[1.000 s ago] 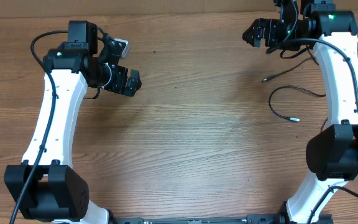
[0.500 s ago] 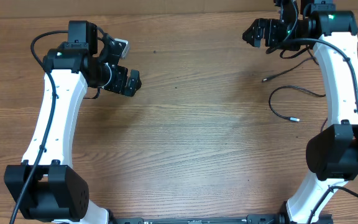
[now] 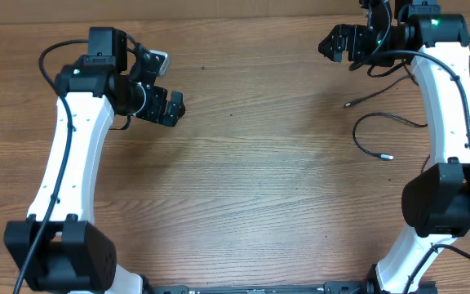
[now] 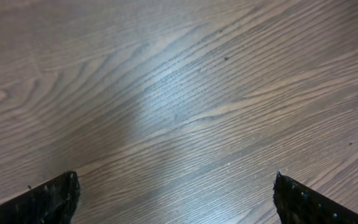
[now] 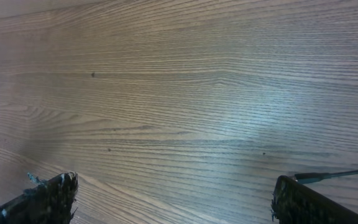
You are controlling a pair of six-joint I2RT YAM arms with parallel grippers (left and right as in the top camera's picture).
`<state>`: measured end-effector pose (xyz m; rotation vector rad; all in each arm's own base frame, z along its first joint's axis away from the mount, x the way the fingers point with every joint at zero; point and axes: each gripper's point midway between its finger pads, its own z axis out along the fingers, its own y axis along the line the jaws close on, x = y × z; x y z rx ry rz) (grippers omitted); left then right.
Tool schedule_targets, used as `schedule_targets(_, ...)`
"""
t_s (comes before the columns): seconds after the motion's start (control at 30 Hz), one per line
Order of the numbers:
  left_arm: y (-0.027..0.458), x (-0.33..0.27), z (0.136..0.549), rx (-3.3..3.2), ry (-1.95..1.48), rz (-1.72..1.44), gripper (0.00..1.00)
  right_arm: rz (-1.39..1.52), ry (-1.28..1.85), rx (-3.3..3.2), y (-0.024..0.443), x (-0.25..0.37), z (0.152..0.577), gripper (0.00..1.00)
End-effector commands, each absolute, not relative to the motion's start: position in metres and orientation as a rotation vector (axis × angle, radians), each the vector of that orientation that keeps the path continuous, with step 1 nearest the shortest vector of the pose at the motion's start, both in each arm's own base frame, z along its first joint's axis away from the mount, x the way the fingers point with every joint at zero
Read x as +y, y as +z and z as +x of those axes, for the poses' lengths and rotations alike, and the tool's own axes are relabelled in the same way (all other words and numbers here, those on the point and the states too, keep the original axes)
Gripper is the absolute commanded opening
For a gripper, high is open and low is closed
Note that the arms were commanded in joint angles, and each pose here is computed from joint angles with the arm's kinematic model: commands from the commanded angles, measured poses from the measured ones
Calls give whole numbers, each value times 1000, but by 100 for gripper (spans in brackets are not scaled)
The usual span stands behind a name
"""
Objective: Untangle cables
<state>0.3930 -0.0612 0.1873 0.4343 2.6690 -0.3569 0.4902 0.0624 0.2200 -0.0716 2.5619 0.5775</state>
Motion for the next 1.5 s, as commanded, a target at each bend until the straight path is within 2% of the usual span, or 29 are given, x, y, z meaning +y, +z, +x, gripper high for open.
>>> schedule_targets(0.0, 226, -62, 385, 2569, -329, 434, 100, -96, 560, 2507, 242, 62, 491, 100)
schedule_targets(0.33, 297, -61, 354, 2370, -277, 442, 100, -96, 560, 2507, 242, 62, 491, 100)
schedule_targets(0.8, 364, -59, 308, 2161, -224, 446, 100, -96, 560, 2508, 242, 62, 491, 100)
schedule_targets(1.07, 373, -54, 281, 2143, -186, 425, 100, -96, 560, 2508, 242, 62, 491, 100)
schedule_targets(1.33, 398, -65, 292, 1831, -190, 458, 100, -96, 560, 2507, 242, 62, 491, 100)
schedule_targets(1.47, 395, -69, 289, 1657, -173, 476, 100, -96, 560, 2507, 242, 62, 491, 100)
